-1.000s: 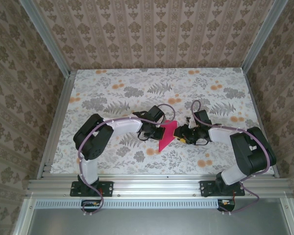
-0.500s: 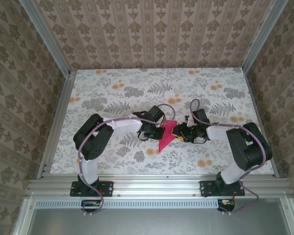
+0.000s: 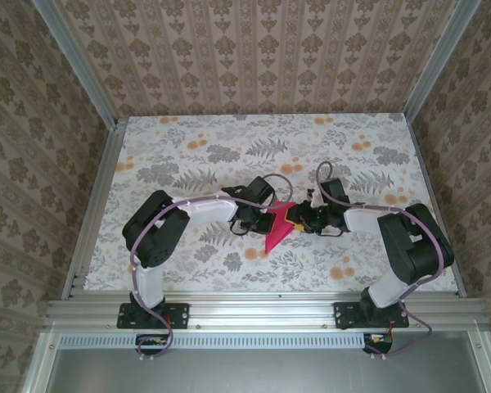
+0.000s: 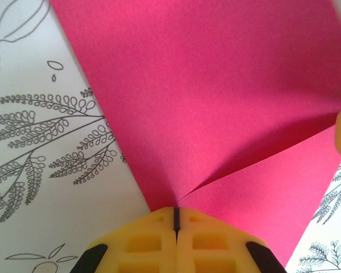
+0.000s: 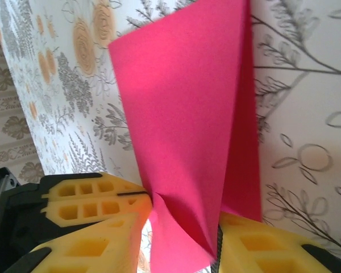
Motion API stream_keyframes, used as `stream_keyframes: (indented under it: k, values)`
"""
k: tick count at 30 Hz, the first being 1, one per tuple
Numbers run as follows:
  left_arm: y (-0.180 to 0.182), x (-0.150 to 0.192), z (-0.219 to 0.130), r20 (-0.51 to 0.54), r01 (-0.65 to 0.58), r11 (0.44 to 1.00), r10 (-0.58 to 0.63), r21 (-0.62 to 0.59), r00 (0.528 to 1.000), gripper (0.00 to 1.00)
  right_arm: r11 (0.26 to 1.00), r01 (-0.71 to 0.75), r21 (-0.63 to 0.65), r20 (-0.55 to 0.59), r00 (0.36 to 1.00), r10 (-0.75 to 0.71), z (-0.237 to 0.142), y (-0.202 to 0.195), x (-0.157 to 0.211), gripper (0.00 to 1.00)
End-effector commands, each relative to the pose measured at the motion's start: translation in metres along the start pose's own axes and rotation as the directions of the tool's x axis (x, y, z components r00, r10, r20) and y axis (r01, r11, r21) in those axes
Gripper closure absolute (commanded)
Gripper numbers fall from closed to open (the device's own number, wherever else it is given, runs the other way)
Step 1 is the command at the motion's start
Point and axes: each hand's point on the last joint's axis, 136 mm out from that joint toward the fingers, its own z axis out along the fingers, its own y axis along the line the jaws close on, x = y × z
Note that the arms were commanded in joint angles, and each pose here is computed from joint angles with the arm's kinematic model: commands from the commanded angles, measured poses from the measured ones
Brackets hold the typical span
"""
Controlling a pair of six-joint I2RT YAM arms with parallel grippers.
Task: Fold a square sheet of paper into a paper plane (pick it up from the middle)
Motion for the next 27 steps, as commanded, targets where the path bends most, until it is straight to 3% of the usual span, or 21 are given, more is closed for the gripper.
stream_keyframes:
  k: [1, 12, 20, 23, 27]
  values:
    - [0.015, 0.019, 0.012, -0.059, 0.01, 0.999, -0.013, -0.047, 0.998, 1.0, 0.994, 0.064, -0.086, -0.059, 0.996, -0.069, 0.006, 0.021, 0.003, 0.63]
    - [0.012, 0.014, 0.005, -0.036, 0.014, 0.999, -0.015, -0.042, 0.999, 1.0, 0.982, 0.176, -0.069, -0.166, 0.969, -0.185, 0.006, 0.011, 0.023, 0.61]
    - [0.01, 0.011, 0.001, -0.018, 0.01, 0.999, -0.01, -0.039, 1.0, 1.0, 0.985, 0.17, -0.023, -0.179, 0.969, -0.171, 0.01, 0.003, 0.02, 0.79]
    - [0.007, 0.007, -0.007, 0.011, 0.007, 0.999, -0.006, -0.033, 1.0, 0.94, 0.99, 0.141, 0.01, -0.167, 0.976, -0.137, 0.009, 0.0, 0.018, 0.85]
    - [-0.006, 0.001, -0.027, 0.069, -0.018, 1.0, 0.019, -0.017, 0.997, 0.76, 0.994, 0.101, 0.048, -0.145, 0.985, -0.093, 0.004, -0.002, 0.02, 0.9]
